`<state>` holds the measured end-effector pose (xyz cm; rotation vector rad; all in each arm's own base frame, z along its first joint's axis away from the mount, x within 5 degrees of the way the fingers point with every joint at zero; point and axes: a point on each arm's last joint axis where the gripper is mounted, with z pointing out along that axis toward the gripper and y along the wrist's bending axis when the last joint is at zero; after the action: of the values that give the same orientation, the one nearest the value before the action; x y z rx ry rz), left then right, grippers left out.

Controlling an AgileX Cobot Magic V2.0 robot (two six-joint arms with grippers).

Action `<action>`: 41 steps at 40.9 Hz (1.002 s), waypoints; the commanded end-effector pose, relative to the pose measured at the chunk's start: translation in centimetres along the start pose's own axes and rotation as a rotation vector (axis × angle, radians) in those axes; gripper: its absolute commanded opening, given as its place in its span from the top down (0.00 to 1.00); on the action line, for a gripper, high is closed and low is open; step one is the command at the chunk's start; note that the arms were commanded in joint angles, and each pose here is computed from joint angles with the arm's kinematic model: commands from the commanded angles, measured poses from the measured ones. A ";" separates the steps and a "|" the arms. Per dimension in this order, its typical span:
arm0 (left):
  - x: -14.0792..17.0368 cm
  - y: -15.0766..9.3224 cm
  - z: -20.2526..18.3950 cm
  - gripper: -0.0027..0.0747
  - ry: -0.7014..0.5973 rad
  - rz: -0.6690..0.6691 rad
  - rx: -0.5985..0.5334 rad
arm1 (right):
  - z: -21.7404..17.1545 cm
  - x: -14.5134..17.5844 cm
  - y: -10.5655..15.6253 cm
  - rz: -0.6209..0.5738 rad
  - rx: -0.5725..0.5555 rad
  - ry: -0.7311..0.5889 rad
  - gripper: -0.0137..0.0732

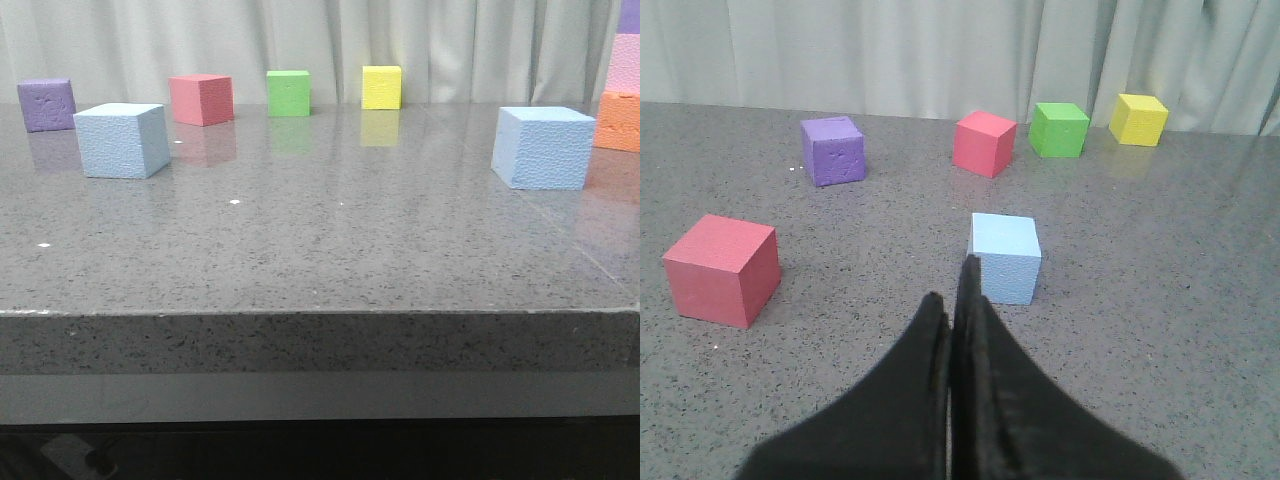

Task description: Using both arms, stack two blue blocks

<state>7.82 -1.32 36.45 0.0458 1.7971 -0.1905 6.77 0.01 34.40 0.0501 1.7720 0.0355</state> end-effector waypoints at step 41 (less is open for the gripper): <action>-1.4 0.1 -0.1 0.33 -0.083 0.031 -0.013 | 0.0 -1.6 0.3 0.041 -0.025 -0.089 0.36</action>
<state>7.84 -1.09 36.40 0.0633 1.8006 -0.1403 6.77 0.14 34.41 0.0592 1.7714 0.0634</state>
